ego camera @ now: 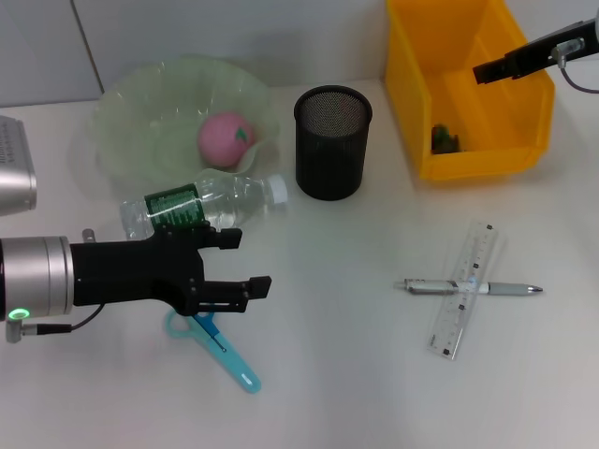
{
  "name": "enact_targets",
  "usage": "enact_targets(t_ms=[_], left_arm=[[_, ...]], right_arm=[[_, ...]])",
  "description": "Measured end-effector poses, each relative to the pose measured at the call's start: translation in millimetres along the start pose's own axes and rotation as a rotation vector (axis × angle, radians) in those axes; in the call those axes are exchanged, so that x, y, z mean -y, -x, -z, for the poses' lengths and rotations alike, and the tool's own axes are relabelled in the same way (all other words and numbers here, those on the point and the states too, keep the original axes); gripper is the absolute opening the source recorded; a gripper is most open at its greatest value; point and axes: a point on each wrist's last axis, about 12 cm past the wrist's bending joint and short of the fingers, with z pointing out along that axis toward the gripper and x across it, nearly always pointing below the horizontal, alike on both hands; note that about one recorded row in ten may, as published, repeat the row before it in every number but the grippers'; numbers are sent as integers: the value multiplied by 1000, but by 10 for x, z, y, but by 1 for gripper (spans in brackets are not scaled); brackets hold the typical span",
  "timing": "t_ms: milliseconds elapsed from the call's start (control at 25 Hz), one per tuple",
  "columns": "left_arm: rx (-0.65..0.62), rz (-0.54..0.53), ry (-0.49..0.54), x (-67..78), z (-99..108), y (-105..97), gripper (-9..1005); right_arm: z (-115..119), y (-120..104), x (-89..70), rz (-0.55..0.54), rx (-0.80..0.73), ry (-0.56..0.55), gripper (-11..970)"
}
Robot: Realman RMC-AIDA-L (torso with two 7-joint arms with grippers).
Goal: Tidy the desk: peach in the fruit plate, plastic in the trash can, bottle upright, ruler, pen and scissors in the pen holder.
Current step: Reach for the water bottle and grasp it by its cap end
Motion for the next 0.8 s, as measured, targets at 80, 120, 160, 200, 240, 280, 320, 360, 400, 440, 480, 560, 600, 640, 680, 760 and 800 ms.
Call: enact_targets(t_ms=[80, 120, 160, 200, 240, 280, 320, 360, 400, 440, 480, 560, 600, 640, 680, 760, 800], left_arm=[[-1, 0, 0, 0, 4, -3, 840], [-1, 0, 0, 0, 5, -2, 840], [-1, 0, -1, 1, 5, -3, 840], [-1, 0, -1, 1, 5, -3, 840], [-1, 0, -1, 1, 5, -3, 840], [-1, 0, -1, 1, 5, -3, 840], [-1, 0, -1, 1, 6, -3, 840], [-1, 0, -1, 1, 6, -3, 840], [-1, 0, -2, 1, 6, -2, 840], [-1, 0, -2, 1, 6, -2, 840], [-1, 0, -2, 1, 6, -2, 840], [-1, 0, -3, 2, 6, -2, 840], [-1, 0, -3, 2, 6, -2, 840], [0, 1, -3, 4, 5, -5, 840], [0, 1, -3, 4, 5, -5, 840], [0, 2, -3, 5, 4, -6, 840], [0, 2, -3, 5, 3, -6, 840]], right_arm=[[0, 1, -2, 1, 0, 1, 578], [1, 2, -9, 3, -1, 3, 623], [1, 2, -9, 3, -1, 3, 669], [2, 3, -13, 3, -1, 5, 715], [1, 4, -22, 4, -1, 7, 721], [1, 4, -22, 4, -1, 7, 727], [0, 3, -26, 4, -1, 8, 732], [-1, 2, -29, 4, -2, 9, 738], [0, 2, -30, 4, -3, 10, 744], [14, 13, -37, 7, 1, 11, 750], [14, 13, -37, 7, 1, 11, 750], [67, 32, -50, 8, 23, 15, 750], [100, 42, -58, 7, 36, 20, 750], [205, 55, -80, 6, 70, 46, 750], [205, 55, -80, 6, 70, 46, 750], [301, 56, -106, 6, 94, 82, 751], [348, 54, -124, 5, 105, 103, 751]])
